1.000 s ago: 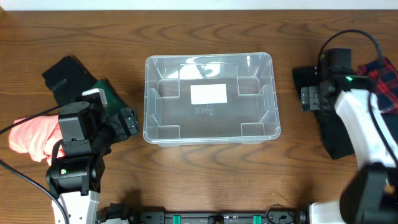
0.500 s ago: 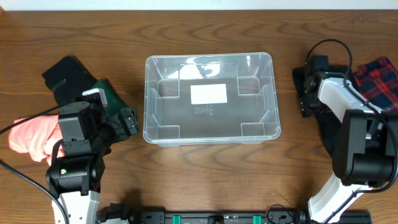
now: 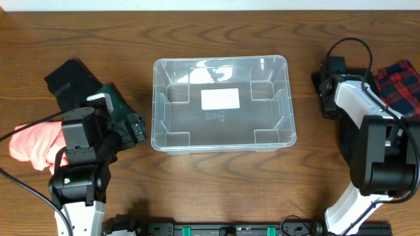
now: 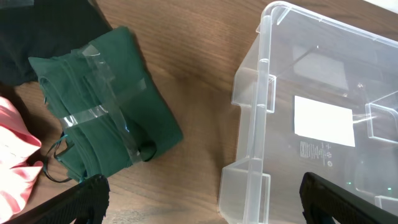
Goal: Pack container
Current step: 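Reach the right gripper to the black garment and grasp it, then carry the black garment into the bin and release it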
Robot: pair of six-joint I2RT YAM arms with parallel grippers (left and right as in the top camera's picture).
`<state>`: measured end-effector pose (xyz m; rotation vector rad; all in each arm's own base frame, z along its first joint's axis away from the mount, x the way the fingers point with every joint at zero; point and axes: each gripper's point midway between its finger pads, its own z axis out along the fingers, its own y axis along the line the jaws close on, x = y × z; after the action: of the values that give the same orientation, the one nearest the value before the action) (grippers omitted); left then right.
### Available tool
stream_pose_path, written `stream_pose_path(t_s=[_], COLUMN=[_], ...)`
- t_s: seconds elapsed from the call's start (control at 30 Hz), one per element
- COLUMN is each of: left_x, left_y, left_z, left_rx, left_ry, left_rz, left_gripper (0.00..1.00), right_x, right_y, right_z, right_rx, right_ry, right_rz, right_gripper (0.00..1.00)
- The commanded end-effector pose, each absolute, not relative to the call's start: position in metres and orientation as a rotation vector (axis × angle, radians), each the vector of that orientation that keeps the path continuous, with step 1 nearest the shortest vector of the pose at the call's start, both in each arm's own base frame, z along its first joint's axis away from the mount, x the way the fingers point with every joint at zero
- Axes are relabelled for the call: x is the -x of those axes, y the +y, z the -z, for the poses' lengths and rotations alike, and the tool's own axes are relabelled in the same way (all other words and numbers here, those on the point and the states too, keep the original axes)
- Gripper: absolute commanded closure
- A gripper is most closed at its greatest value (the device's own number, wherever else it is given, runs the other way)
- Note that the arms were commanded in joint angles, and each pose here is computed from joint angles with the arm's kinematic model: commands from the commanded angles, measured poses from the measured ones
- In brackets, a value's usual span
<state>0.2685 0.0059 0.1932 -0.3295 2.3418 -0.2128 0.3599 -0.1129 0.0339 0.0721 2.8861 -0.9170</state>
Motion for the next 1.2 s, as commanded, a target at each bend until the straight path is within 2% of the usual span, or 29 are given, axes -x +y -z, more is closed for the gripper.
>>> stream_pose_path(t_s=[0.0, 0.1, 0.23, 0.33, 0.43, 0.6, 0.77, 1.07, 1.17], left_x=[-0.271, -0.271, -0.271, -0.269, -0.265, -0.253, -0.249, -0.248, -0.249], left_y=[0.007, 0.007, 0.019, 0.024, 0.036, 0.07, 0.087, 0.09, 0.089], left_z=[-0.204, -0.204, -0.203, -0.202, -0.199, -0.192, -0.189, -0.188, -0.188], left_rx=[0.334, 0.335, 0.368, 0.393, 0.495, 0.657, 0.737, 0.744, 0.744], left_ry=[2.314, 2.314, 2.31, 2.311, 2.311, 2.307, 2.294, 2.294, 2.294], left_rz=[0.219, 0.216, 0.139, 0.121, 0.115, 0.052, 0.02, 0.0, 0.0], left_gripper=[0.02, 0.02, 0.02, 0.02, 0.02, 0.02, 0.02, 0.02, 0.02], right_x=[-0.393, -0.41, -0.422, -0.425, -0.423, -0.407, -0.393, -0.369, -0.359], right_y=[-0.096, -0.072, -0.03, 0.024, 0.086, 0.173, 0.226, 0.27, 0.275], right_z=[-0.108, -0.185, -0.259, -0.29, -0.295, -0.271, -0.222, -0.107, -0.081], right_rx=[-0.095, -0.03, 0.101, 0.289, 0.508, 0.741, 0.915, 1.252, 1.323], right_ry=[2.675, 2.489, 2.294, 2.19, 2.121, 2.106, 2.164, 2.315, 2.357], right_rz=[0.872, 0.811, 0.719, 0.576, 0.422, 0.224, 0.162, 0.195, 0.192], right_gripper=[0.99, 0.99, 0.99, 0.99, 0.99, 0.99, 0.99, 0.99, 0.99])
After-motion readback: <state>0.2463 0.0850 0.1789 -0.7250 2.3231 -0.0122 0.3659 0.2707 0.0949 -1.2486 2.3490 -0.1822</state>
